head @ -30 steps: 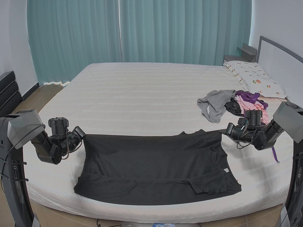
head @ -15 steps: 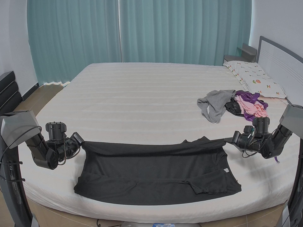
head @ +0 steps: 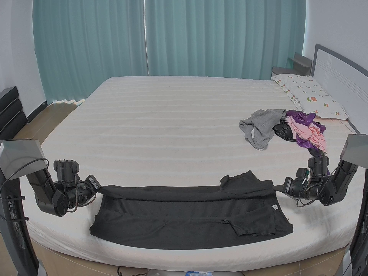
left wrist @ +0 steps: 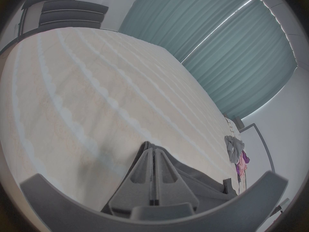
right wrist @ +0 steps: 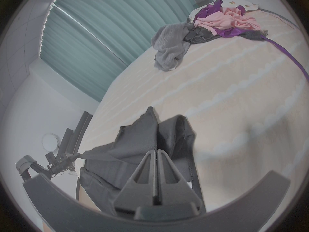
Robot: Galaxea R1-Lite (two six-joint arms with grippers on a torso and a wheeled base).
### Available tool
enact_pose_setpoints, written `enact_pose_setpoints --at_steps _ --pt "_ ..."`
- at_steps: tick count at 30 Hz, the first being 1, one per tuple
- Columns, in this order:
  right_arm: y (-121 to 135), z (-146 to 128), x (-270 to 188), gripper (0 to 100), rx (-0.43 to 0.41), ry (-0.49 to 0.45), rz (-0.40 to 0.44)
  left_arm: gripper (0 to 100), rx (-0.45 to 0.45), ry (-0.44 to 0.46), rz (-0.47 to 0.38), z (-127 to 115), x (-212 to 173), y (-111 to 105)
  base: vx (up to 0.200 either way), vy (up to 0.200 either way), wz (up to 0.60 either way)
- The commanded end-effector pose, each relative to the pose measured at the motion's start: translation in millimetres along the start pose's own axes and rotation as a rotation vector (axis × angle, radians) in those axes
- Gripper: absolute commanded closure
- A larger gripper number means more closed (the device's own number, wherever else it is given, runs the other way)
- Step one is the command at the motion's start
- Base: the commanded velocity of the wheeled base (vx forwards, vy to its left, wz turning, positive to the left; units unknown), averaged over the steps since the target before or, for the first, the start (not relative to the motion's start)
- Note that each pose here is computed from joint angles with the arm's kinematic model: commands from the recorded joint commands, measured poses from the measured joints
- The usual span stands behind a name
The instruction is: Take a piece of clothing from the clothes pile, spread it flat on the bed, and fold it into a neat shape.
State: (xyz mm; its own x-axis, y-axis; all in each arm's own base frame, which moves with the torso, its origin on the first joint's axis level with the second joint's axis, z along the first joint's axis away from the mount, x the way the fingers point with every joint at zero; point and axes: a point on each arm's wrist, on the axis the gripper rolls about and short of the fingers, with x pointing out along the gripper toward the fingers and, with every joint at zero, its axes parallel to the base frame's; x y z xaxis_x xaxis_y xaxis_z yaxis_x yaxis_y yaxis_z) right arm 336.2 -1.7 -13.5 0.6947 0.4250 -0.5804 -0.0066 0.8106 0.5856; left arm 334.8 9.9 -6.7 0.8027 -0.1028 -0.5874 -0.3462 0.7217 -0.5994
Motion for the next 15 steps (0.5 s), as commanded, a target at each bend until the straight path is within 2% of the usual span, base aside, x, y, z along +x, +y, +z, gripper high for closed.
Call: enact_pose_setpoints --at_steps 1,10,15 --pt "-7.9 -14.2 -2.2 100 0.003 0.047 -0.025 100 -0.003 0.038 0.002 -9.6 -6.4 6.7 0.000 0.000 0.00" --pt "-17.3 -32.2 -3.8 100 -0.038 0.106 -0.059 100 0.033 0.056 -0.001 -25.4 -12.4 19.6 0.000 0.000 0.00" --pt "-15.3 -23.2 -9.3 100 -0.038 0.063 -0.050 100 0.035 0.033 -0.017 -23.7 -16.2 19.2 0.000 0.000 0.00"
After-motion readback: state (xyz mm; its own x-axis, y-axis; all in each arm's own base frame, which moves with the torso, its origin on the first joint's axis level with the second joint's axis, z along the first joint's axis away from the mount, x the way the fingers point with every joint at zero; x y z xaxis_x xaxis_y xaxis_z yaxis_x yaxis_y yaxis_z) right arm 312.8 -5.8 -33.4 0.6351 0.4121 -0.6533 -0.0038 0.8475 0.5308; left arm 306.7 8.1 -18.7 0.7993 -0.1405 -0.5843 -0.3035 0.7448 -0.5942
